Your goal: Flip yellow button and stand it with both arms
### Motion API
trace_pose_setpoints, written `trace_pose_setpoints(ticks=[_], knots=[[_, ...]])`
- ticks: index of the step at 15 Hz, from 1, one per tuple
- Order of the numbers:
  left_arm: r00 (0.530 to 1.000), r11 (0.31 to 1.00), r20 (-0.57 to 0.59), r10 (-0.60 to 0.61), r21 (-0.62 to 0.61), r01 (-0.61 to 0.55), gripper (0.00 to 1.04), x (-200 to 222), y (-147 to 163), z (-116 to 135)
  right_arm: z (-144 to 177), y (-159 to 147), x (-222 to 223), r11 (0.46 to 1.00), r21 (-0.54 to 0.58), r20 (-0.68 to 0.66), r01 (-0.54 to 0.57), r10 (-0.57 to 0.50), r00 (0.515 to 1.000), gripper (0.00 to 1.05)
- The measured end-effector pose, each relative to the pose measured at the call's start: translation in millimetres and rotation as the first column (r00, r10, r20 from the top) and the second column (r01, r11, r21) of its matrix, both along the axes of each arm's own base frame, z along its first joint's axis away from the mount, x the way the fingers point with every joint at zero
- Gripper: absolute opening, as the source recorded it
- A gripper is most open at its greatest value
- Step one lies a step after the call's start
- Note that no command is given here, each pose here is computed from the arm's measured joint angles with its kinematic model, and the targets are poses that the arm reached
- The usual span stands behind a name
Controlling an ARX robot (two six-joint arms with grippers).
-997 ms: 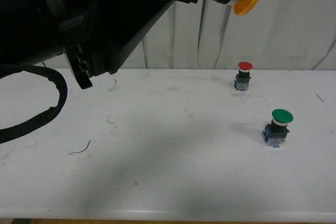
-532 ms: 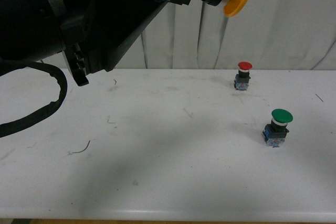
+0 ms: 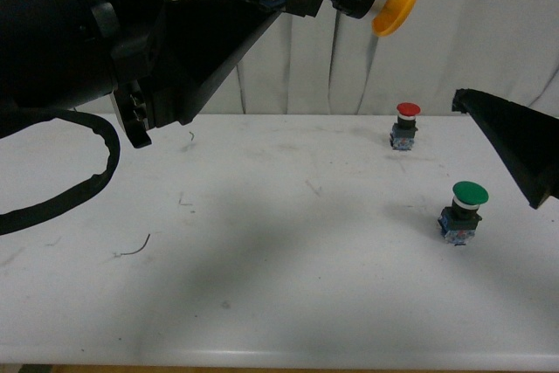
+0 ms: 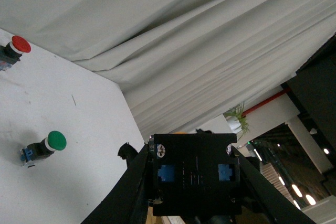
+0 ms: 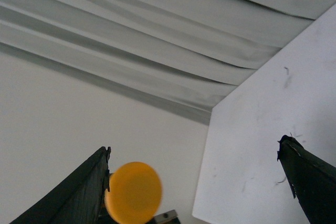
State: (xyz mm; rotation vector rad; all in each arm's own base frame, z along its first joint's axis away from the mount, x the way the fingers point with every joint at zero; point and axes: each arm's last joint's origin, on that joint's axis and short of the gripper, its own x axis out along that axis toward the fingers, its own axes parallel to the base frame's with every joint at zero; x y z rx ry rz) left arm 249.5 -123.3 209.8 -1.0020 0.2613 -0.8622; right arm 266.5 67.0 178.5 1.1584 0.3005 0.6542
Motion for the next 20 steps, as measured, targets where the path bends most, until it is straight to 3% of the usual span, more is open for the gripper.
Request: trace_pose_setpoints(ticks=[4, 12, 17, 18, 20], knots=[[1.0, 1.0, -0.006, 0.001, 0.006, -0.001, 0.36, 1, 0, -1, 17, 16, 0, 0.993, 0.085, 0.011, -0.085, 0.085, 0.996, 0.98], [1.0, 1.0, 0.005, 0.001, 0.001, -0.001, 0.36, 3, -1, -1, 6, 54, 16, 0.972, 0.161, -0.085, -0.17, 0.185, 0.979, 0.98], [1.0, 1.0, -0.004, 0.006, 0.005, -0.006, 0.36, 5, 0, -4, 13, 66, 15, 0.961, 0.173, -0.062, -0.217, 0.23, 0.971, 0.98], [1.0, 1.0, -0.006, 0.002, 0.007, -0.001, 0.36, 5, 0, -4, 14, 66, 15, 0.961, 0.174, -0.06, -0.215, 0.229, 0.972, 0.96], [1.0, 1.0, -0.006, 0.003, 0.008, -0.003, 0.36, 5, 0, -4, 14, 65, 15, 0.961, 0.172, -0.058, -0.215, 0.228, 0.972, 0.78]])
